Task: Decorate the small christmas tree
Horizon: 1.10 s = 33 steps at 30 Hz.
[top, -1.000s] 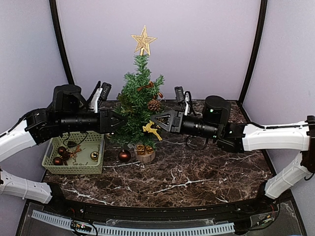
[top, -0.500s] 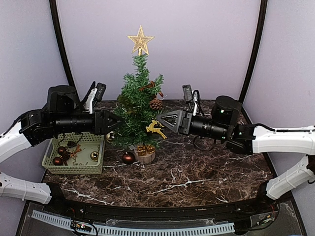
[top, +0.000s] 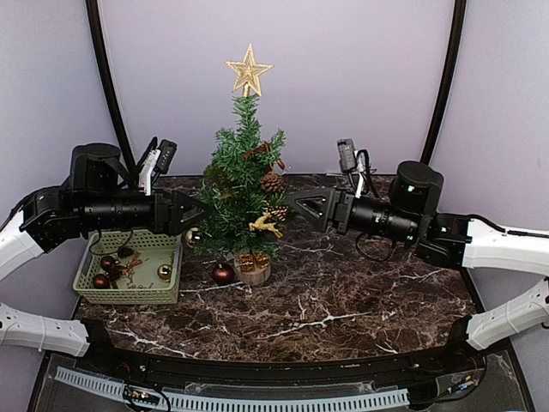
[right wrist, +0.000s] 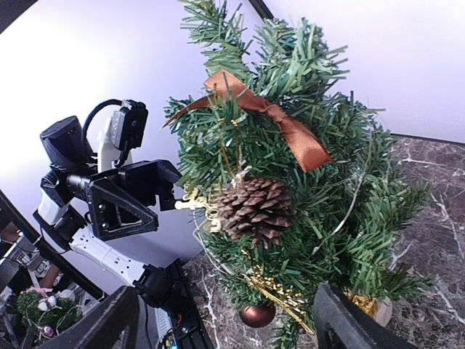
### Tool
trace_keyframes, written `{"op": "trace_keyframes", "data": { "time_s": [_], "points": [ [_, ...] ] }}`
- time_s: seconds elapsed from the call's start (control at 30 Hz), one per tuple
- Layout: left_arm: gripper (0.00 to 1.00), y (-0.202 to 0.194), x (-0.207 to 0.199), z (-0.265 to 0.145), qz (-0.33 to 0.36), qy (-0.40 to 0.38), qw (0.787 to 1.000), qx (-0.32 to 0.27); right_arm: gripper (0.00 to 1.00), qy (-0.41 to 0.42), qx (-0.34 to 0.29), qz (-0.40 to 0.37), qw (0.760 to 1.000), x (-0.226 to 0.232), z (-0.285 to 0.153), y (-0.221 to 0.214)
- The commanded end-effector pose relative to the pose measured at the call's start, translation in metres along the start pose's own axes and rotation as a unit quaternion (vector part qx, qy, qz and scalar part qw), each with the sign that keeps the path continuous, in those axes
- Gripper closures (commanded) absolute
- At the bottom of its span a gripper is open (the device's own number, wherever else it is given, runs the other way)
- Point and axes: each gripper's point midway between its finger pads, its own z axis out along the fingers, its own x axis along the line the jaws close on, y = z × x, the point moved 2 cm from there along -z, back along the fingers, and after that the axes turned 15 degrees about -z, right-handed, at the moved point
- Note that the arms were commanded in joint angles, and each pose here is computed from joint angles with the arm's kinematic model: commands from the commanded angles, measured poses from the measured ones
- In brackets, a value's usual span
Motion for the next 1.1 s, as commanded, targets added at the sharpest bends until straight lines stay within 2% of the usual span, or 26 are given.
{"op": "trace_keyframes", "data": {
  "time_s": [0.0,0.13,0.27,0.57,0.67,0.77,0.83,0.93,1.07],
  "points": [
    [0.18,0.007,0.006,-0.01,0.022,0.034,0.999,-0.003,0.09,-0.043,-0.011,-0.033,0.998,-0.008,-0.015,0.011],
    [0.14,0.012,0.011,-0.011,0.027,0.046,0.999,-0.003,0.02,-0.079,-0.013,-0.041,0.996,-0.021,-0.027,0.015],
    [0.13,0.013,0.02,-0.009,0.014,0.046,0.999,-0.008,0.01,-0.112,-0.01,-0.03,0.993,-0.037,-0.035,0.011],
    [0.13,0.006,0.054,-0.013,-0.053,0.062,0.995,-0.058,0.02,-0.139,-0.011,0.024,0.99,-0.081,-0.048,-0.042],
    [0.15,0.0,0.069,-0.019,-0.069,0.083,0.991,-0.077,0.07,-0.14,-0.004,0.029,0.99,-0.089,-0.047,-0.065],
    [0.22,-0.006,0.072,-0.032,-0.075,0.067,0.989,-0.109,0.14,-0.13,-0.004,0.035,0.991,-0.092,-0.047,-0.085],
    [0.23,-0.02,0.081,-0.034,-0.082,0.059,0.988,-0.116,0.16,-0.124,-0.015,0.038,0.991,-0.092,-0.049,-0.098],
    [0.23,-0.047,0.097,-0.025,-0.108,0.048,0.988,-0.102,0.2,-0.119,-0.016,0.04,0.992,-0.089,-0.048,-0.117],
    [0.3,-0.075,0.11,-0.008,-0.135,0.03,0.988,-0.073,0.25,-0.109,0.001,0.039,0.993,-0.082,-0.032,-0.135]
  ]
}}
